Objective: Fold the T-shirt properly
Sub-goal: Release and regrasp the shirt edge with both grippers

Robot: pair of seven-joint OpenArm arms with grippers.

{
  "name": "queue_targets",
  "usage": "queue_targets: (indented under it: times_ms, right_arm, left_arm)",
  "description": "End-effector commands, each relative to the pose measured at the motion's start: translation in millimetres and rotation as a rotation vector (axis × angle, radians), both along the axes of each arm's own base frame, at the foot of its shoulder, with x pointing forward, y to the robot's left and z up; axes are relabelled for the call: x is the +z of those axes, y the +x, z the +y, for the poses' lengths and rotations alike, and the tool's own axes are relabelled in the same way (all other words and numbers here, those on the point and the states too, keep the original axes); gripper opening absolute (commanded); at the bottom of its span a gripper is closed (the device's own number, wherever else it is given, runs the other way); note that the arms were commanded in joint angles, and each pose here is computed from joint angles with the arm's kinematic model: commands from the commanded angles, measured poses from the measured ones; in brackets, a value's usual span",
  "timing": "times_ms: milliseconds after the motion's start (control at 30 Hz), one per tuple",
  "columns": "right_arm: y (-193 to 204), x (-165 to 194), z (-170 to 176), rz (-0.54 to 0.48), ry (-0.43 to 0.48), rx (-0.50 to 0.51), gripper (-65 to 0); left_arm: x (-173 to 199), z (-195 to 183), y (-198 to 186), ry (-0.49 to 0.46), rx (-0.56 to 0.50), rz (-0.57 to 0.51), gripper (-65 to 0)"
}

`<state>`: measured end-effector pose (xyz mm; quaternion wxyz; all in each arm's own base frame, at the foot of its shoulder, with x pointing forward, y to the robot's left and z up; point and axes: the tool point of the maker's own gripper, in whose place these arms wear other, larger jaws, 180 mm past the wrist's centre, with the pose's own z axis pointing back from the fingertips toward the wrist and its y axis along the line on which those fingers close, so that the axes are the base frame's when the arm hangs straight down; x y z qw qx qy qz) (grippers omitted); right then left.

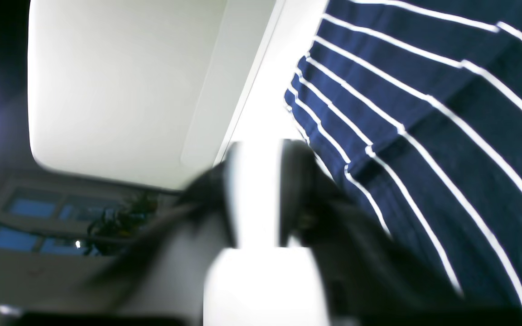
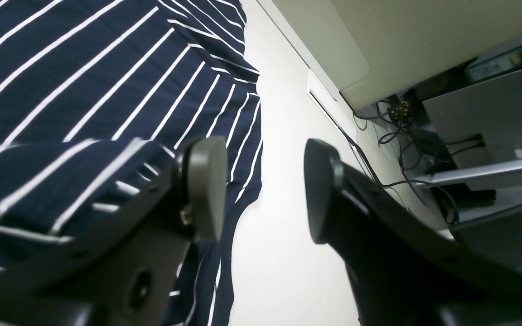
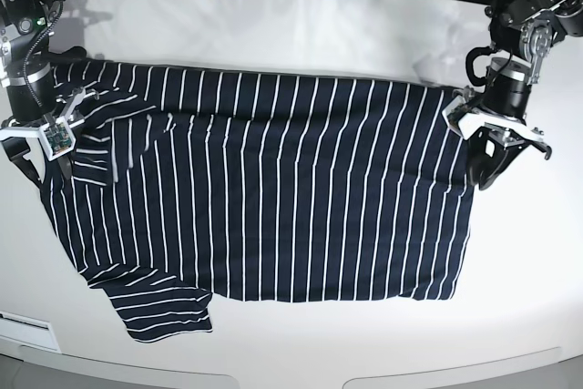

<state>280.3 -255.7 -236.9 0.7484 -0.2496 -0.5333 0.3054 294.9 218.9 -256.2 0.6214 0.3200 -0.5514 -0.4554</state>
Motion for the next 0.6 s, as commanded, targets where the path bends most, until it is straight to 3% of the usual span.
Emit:
queue_targets:
  times_ms: [0,100,200,267,367,467,567]
  right_arm:
    - [5,15,1,-0.054,-0.013,0.016,-37.8]
    - [6,23,-11,-0.103,0.002,-0.058,-46.7]
    - [2,25,-30,-0.129,0.028,-0.184,-65.0]
    - [0,15,-27,-0.07,0.043,-0.173,-65.0]
    - [-5,-10,-3,0.078,0.079,-0.054,-65.0]
    - [-13,-30,10,0.203,0.113,0.007,-65.0]
    - [-15,-36,11,0.258,0.13,0.0,-65.0]
  left_arm:
    - [15,2,3,0.001,-0.006,-0.054,-65.0]
    - [12,1,-1,0.001,-0.012,-0.047,-65.0]
    - [8,-12,-11,0.002,-0.086,-0.049,-65.0]
    - [5,-23,-22,0.036,-0.154,-0.062,-65.0]
    - [-2,-33,-36,0.04,-0.214,-0.051,-65.0]
    - [-9,-20,-27,-0.044,-0.119,0.025,-65.0]
    - [-25,-10,-13,-0.114,-0.043,0.182,-65.0]
